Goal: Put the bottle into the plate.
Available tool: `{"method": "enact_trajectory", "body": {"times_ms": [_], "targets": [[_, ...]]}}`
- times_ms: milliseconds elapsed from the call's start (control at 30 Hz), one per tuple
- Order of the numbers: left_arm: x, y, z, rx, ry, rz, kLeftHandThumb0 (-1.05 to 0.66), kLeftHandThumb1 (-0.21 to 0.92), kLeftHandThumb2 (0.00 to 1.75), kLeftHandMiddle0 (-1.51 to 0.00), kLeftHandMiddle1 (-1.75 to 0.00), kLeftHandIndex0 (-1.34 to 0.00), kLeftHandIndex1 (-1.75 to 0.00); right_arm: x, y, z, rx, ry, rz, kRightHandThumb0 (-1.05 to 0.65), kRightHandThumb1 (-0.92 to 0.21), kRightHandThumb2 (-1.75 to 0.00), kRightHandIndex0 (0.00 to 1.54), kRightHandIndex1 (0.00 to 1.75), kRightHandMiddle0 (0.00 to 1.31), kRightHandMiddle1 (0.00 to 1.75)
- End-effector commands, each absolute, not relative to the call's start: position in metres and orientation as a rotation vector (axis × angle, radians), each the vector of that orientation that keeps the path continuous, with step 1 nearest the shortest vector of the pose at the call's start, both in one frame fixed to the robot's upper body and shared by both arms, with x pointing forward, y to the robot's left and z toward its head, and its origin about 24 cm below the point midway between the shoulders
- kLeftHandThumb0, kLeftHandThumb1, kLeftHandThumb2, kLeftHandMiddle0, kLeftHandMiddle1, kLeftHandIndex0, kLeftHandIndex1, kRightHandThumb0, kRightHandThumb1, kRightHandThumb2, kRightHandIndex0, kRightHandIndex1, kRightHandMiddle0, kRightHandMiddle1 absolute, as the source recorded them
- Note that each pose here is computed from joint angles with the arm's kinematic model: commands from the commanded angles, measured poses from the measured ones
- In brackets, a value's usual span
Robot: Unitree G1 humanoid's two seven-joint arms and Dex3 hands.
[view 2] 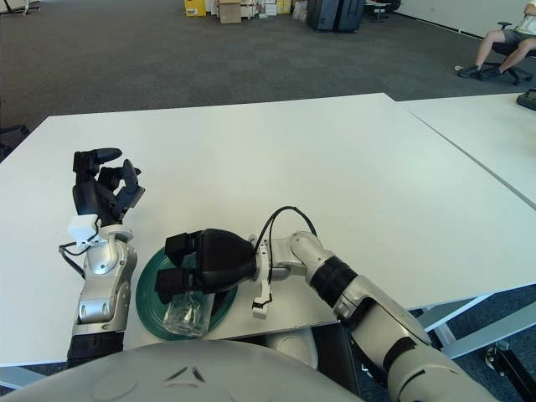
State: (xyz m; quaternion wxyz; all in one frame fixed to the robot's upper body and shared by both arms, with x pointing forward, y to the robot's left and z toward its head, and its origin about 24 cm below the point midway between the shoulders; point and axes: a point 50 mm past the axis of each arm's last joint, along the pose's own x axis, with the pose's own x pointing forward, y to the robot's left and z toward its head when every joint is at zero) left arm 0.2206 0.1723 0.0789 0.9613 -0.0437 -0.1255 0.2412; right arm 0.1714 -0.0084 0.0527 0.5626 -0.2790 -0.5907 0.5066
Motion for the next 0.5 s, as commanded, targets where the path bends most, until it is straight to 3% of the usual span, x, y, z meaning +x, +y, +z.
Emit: {"method": "enact_trajectory", "body": {"times_ms": [0,467], "targets": [[0.223,0.167,0.083,-0.107,-0.277,0.495,-0.39,0.72,0.79,-0.45,-1.6,-0.32,-1.75,0.177,-0.004,0.065,-0.659,-1.458,1.162,-0.41,-0.45,-1.15,1.13,1.75,0.5,1.75],[0.221,0.173,0.083,-0.106,-0.281,0.513,-0.39,0.74,0.77,-0.43,-1.6,-0.31,-1.75,0.189,0.002,0.08,-0.675,-1.504,1.147,-0.43,-0.48,-1.11,1.15,1.75,0.49,1.75]]}}
